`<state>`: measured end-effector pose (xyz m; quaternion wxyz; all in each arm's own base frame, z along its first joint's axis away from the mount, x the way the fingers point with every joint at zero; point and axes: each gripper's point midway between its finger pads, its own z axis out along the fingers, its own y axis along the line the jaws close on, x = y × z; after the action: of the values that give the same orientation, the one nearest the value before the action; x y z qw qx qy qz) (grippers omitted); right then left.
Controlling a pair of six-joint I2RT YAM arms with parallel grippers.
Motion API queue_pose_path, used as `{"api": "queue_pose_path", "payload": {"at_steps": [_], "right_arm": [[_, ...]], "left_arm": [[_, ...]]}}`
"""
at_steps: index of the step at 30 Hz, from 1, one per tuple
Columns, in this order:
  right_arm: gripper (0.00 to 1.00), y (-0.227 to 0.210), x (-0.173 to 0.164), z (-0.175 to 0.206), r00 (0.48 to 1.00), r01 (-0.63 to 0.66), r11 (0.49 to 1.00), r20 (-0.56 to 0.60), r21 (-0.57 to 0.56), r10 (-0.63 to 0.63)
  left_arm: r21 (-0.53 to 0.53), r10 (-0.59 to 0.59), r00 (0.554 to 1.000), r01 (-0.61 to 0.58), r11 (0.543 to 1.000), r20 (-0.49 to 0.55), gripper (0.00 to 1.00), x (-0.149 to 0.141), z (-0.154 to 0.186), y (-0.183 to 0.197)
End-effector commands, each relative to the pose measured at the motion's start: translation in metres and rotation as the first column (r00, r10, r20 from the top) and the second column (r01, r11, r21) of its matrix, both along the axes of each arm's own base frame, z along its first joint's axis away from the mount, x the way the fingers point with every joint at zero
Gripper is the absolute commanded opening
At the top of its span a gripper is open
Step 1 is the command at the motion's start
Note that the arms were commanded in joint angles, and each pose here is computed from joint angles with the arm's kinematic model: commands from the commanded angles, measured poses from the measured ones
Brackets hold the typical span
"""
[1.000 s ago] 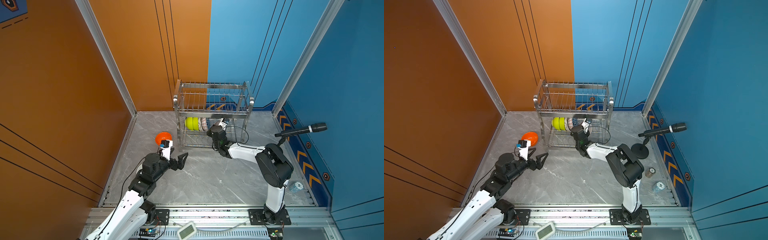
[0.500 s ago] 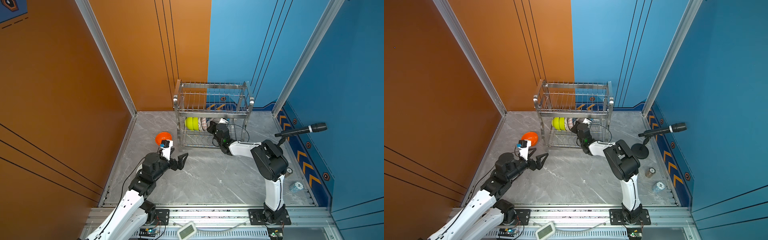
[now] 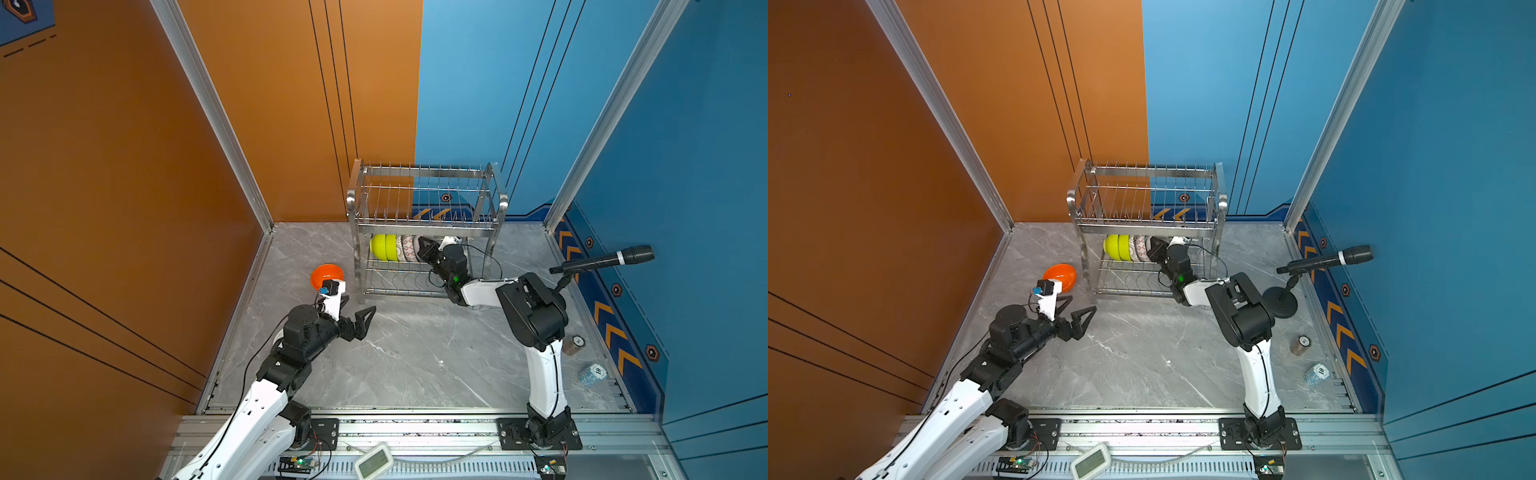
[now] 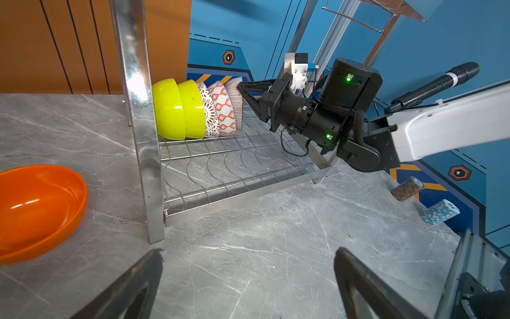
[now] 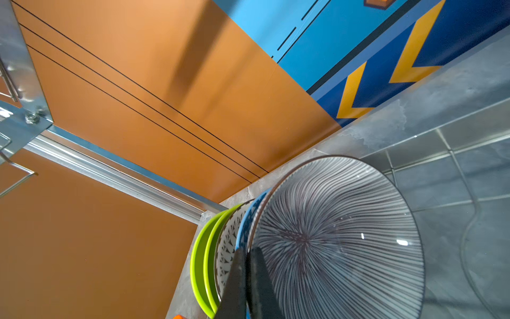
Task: Load bowls into a dish rack
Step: Place the bowl in the dish rack.
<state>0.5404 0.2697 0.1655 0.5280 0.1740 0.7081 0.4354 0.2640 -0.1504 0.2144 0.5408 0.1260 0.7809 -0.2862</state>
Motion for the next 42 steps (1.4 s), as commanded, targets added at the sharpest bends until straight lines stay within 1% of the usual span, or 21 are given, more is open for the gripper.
{"api": "queue_pose_path", "payload": {"at_steps": [1,7,18,27,35,42], "right_arm": [[0.0,0.002,0.007,0.028,0.996,-0.063,0.992,0.074,0.111,0.055],[0.0,-0.004,0.013,0.029,0.992,-0.109,0.978,0.088,0.179,0.094],[0.01,-0.006,0.015,0.017,0.988,-0.145,0.964,0.082,0.225,0.129],[0.01,-0.013,0.015,0.014,0.988,-0.144,0.947,0.089,0.285,0.124],[0.01,-0.017,0.015,0.016,0.99,-0.133,0.946,0.085,0.296,0.113],[0.01,-0.02,0.015,0.018,0.991,-0.124,0.935,0.085,0.332,0.101]], "left_arm": [[-0.001,-0.034,0.999,0.034,0.999,0.014,0.98,-0.003,0.004,-0.003],[-0.004,-0.05,0.999,0.05,0.999,0.013,0.98,-0.003,0.004,-0.006],[-0.001,-0.054,0.998,0.054,0.999,0.012,0.97,-0.003,0.003,-0.007],[-0.001,-0.059,0.998,0.059,0.998,0.014,0.98,-0.004,0.004,-0.008],[-0.003,-0.058,0.998,0.058,0.998,0.019,0.98,-0.004,0.005,-0.008],[-0.004,-0.057,0.998,0.057,0.998,0.024,0.98,-0.005,0.006,-0.007]]}}
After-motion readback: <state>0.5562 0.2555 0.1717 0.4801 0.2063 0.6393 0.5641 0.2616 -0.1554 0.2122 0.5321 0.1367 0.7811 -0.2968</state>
